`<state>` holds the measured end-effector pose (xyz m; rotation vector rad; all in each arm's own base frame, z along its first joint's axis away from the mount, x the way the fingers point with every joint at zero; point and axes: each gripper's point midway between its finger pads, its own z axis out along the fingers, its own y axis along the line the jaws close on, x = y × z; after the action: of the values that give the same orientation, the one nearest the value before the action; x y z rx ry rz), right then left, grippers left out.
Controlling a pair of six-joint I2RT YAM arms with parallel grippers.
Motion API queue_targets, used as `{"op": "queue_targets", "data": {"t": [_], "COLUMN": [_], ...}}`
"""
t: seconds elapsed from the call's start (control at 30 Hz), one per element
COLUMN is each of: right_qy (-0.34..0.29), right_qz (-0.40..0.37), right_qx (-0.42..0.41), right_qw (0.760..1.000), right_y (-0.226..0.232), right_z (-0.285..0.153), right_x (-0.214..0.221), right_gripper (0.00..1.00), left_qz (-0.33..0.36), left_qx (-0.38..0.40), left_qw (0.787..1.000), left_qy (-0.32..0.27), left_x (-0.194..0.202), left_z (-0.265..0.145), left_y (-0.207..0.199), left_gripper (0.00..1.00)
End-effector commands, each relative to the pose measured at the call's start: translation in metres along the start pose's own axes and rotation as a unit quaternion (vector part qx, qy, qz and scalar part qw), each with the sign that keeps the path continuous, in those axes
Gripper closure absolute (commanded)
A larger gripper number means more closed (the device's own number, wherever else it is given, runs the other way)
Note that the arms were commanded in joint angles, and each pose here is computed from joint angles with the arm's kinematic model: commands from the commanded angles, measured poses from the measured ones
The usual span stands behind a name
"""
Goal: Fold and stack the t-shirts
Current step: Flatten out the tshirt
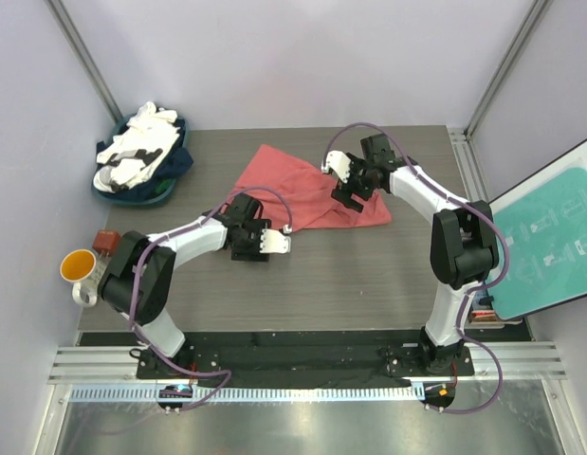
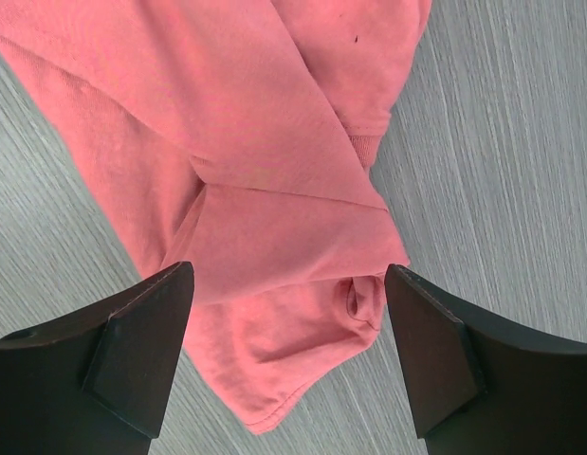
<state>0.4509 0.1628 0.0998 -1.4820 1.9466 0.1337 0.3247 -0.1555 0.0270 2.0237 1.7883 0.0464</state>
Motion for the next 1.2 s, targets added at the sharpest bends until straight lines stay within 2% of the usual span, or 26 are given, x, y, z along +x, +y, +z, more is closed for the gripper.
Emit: {"op": "queue_targets", "data": {"t": [0.0,0.07,0.1,0.27,0.47,0.53,0.57,0.67,0.77,0.83,0.93,1.0,1.17], "right_qy": [-0.015,-0.010,-0.003,0.009,0.038,0.047,0.055,0.074,0.081,0.079,0.077,0.072,0.056], "right_qz": [-0.006,-0.017,-0.020,-0.047,-0.039,-0.037,-0.037,-0.030,-0.031,-0.033,-0.040,-0.051,-0.098], "right_qx": [0.020,0.006,-0.007,-0.045,-0.071,-0.072,-0.073,-0.054,-0.041,-0.031,-0.012,0.008,0.067], "right_qw": [1.000,1.000,1.000,0.998,0.996,0.996,0.995,0.995,0.995,0.996,0.996,0.996,0.991], "right_y": [-0.013,-0.004,0.004,0.028,0.046,0.048,0.049,0.040,0.033,0.027,0.017,0.004,-0.032], "right_z": [-0.004,-0.003,-0.003,0.001,0.014,0.017,0.020,0.024,0.028,0.027,0.022,0.014,-0.019], "right_x": [-0.014,-0.009,-0.003,0.009,0.022,0.027,0.031,0.037,0.039,0.036,0.030,0.020,-0.011], "right_gripper": [0.13,0.13,0.13,0.11,0.14,0.20,0.30,0.50,0.53,0.59,0.88,0.99,0.99], "left_qz": [-0.008,-0.011,-0.011,-0.013,-0.022,-0.025,-0.024,-0.028,-0.035,-0.038,-0.041,-0.039,-0.048], "left_qx": [-0.001,0.003,0.007,0.004,-0.007,-0.015,-0.019,-0.032,-0.046,-0.054,-0.069,-0.083,-0.165], "left_qw": [1.000,1.000,1.000,1.000,1.000,0.999,0.999,0.999,0.998,0.998,0.997,0.996,0.985], "left_qy": [0.005,0.009,0.012,0.013,0.015,0.016,0.015,0.015,0.016,0.015,0.016,0.015,0.001], "left_x": [0.003,0.004,0.005,0.004,0.001,0.001,0.000,0.001,0.002,0.003,0.003,0.004,-0.005], "left_z": [0.019,0.020,0.020,0.016,0.010,0.007,0.005,0.000,-0.004,-0.007,-0.015,-0.023,-0.062], "left_y": [0.000,0.000,-0.001,0.004,0.019,0.026,0.030,0.040,0.050,0.056,0.065,0.072,0.121], "left_gripper": [0.64,0.90,0.98,1.00,1.00,1.00,1.00,1.00,1.00,1.00,1.00,1.00,1.00]}}
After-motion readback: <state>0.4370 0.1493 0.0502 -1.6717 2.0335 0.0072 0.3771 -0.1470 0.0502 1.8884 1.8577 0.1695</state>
